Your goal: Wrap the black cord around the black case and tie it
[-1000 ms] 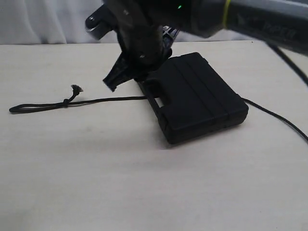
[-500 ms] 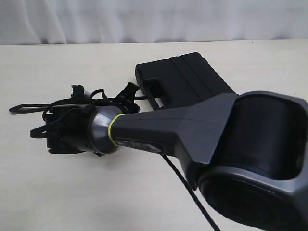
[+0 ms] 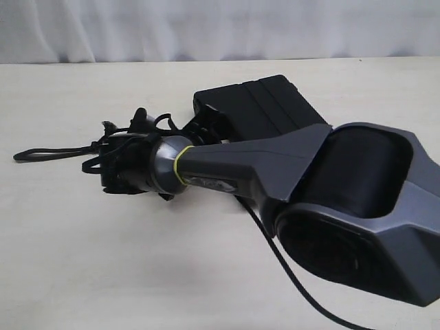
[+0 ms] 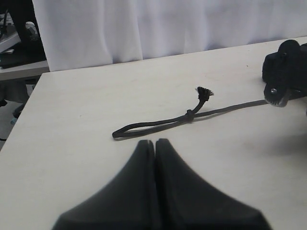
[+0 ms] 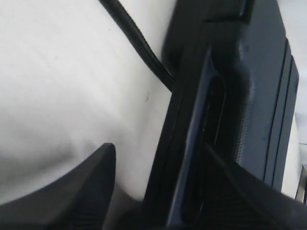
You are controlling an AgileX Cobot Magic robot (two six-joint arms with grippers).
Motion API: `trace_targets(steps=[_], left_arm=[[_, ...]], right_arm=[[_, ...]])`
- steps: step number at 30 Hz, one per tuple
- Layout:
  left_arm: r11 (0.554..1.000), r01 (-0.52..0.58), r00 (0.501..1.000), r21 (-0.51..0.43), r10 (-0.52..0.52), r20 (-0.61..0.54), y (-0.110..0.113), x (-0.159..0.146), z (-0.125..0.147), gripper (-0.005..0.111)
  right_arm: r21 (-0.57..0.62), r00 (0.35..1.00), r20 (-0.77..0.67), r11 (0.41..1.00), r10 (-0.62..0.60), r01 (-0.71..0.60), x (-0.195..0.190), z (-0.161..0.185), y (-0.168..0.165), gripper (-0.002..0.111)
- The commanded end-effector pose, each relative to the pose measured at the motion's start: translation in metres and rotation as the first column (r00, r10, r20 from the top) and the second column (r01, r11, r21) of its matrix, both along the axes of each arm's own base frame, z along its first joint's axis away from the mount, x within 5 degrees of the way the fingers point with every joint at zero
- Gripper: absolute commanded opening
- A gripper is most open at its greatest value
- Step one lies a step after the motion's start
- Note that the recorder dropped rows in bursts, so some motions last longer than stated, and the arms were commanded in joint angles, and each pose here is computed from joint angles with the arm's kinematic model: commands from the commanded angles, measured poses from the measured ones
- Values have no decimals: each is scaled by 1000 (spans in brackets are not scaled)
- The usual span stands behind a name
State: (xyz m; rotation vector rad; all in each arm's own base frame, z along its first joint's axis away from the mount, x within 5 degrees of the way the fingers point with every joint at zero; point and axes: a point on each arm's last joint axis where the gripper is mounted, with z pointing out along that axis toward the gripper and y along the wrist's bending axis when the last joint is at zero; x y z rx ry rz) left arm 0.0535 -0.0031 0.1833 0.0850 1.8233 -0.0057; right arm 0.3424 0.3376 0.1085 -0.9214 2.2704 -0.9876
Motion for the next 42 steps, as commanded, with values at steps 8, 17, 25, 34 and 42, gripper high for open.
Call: trace_targets(steps=[8, 17, 25, 34, 42], left_arm=[[1000, -2, 1000, -9, 2, 11, 0, 0, 0, 0], [1000, -2, 1000, -9, 2, 11, 0, 0, 0, 0], [1000, -2, 1000, -9, 2, 11, 0, 0, 0, 0], [1000, -2, 1000, -9, 2, 11, 0, 0, 0, 0], [1000, -2, 1000, -9, 2, 11, 0, 0, 0, 0]], right_arm=[[-34, 999, 0, 999, -34, 34, 15, -10, -16, 51], [-71, 1000, 15, 997, -27, 28, 22, -17, -21, 51], [-102, 999, 41, 995, -7, 12, 27, -17, -24, 51], [-143, 1000, 12, 990, 2, -1, 27, -35, -26, 47], [-138, 1000, 11, 990, 15, -13, 26, -23, -24, 4]])
